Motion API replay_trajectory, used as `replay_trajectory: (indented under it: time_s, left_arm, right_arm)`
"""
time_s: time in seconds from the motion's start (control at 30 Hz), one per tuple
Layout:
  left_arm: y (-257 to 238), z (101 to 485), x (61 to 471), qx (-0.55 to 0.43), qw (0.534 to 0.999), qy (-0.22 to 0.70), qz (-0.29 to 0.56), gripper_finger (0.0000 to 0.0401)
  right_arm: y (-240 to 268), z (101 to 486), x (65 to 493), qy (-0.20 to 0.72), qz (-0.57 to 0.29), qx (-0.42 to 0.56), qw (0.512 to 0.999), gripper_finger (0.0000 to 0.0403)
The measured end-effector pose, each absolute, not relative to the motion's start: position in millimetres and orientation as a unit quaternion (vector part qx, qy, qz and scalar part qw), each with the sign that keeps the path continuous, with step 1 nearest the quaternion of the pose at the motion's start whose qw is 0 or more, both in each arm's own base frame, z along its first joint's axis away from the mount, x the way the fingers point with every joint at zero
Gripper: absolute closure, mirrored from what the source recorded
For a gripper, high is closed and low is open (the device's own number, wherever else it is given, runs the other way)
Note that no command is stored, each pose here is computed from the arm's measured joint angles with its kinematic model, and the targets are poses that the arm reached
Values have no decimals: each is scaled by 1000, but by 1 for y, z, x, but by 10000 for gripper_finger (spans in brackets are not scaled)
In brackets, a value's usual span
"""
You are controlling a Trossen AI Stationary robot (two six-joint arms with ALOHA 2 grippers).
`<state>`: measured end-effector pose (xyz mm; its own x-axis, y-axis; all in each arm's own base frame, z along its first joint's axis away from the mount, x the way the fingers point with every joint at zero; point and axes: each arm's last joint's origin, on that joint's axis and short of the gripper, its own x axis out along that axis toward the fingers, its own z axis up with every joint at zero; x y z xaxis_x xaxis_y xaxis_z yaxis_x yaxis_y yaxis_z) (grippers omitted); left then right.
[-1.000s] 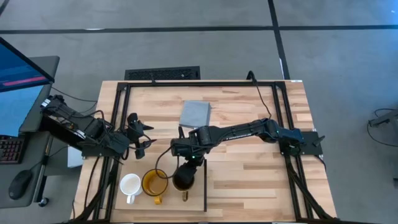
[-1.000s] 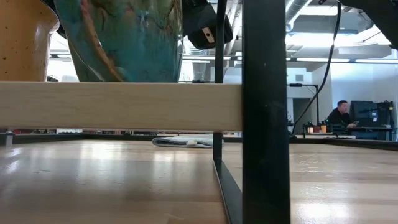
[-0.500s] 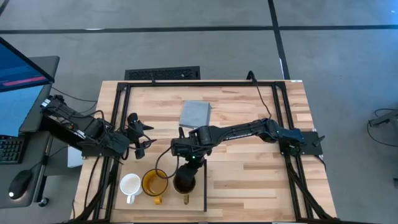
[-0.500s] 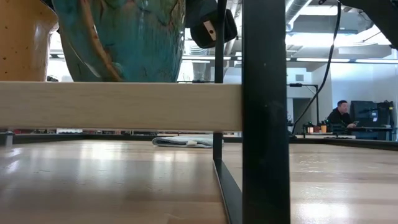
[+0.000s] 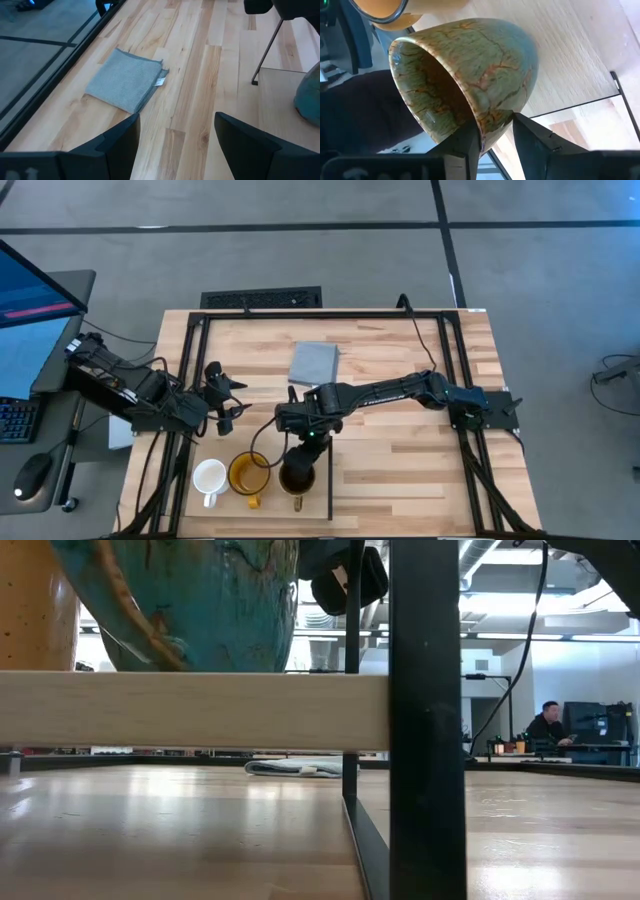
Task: Stack small to large cups/mugs on shelf
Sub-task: Put the green patterned mug on the shelf
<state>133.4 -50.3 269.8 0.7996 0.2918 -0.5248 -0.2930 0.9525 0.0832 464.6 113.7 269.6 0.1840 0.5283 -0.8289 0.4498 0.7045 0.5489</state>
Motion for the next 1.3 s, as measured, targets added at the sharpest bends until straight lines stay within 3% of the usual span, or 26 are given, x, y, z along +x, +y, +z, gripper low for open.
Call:
replay_trajectory:
  time_s: [1.3]
  left_arm:
    - [-51, 269, 134, -7, 949, 281, 143, 154]
  right_arm:
    - [112, 269, 465, 636, 35, 377, 672, 264]
